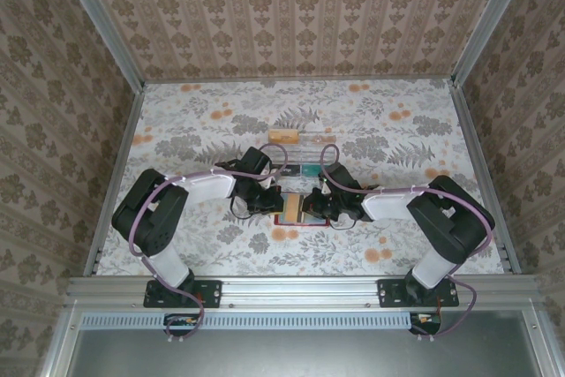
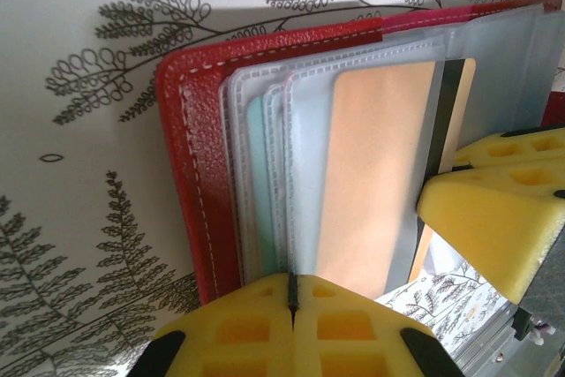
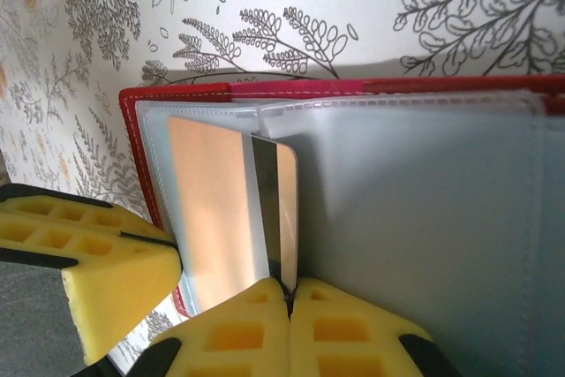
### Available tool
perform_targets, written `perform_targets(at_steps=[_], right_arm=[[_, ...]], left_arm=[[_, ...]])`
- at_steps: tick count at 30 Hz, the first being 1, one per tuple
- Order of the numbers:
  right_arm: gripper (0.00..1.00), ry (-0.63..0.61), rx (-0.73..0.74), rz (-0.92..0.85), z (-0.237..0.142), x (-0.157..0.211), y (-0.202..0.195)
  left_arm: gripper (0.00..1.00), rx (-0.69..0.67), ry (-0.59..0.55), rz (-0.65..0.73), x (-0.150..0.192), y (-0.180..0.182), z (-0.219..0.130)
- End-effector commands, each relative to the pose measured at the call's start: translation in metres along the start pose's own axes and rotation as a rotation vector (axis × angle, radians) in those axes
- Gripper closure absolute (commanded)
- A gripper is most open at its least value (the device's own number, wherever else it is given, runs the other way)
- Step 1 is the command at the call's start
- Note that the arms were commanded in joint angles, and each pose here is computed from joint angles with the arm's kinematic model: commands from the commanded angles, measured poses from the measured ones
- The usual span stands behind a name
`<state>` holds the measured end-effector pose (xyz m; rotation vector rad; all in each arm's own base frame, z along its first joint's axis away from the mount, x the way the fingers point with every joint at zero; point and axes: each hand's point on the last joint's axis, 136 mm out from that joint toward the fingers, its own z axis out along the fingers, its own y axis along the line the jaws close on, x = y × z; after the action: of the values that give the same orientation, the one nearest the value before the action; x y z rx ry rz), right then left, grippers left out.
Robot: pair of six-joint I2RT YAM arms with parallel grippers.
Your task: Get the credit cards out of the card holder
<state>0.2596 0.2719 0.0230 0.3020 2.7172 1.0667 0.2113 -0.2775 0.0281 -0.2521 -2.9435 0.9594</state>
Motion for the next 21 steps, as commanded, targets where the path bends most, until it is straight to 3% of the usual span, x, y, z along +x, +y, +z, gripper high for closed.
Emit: perform_targets(at_steps=[1,21], right_arm=[[0.94,0.012,0.07,0.011,-0.001,0.004,-0.017],[0.91,-0.022,0.098,0.044,-0.039,0.01,-0.052]], left_arm=[[1.0,-0.062,0.036,-0.016,0.009,0.015,0.004],[1.0,-0.063,0.035,-0.014,0.009,0.015,0.004]])
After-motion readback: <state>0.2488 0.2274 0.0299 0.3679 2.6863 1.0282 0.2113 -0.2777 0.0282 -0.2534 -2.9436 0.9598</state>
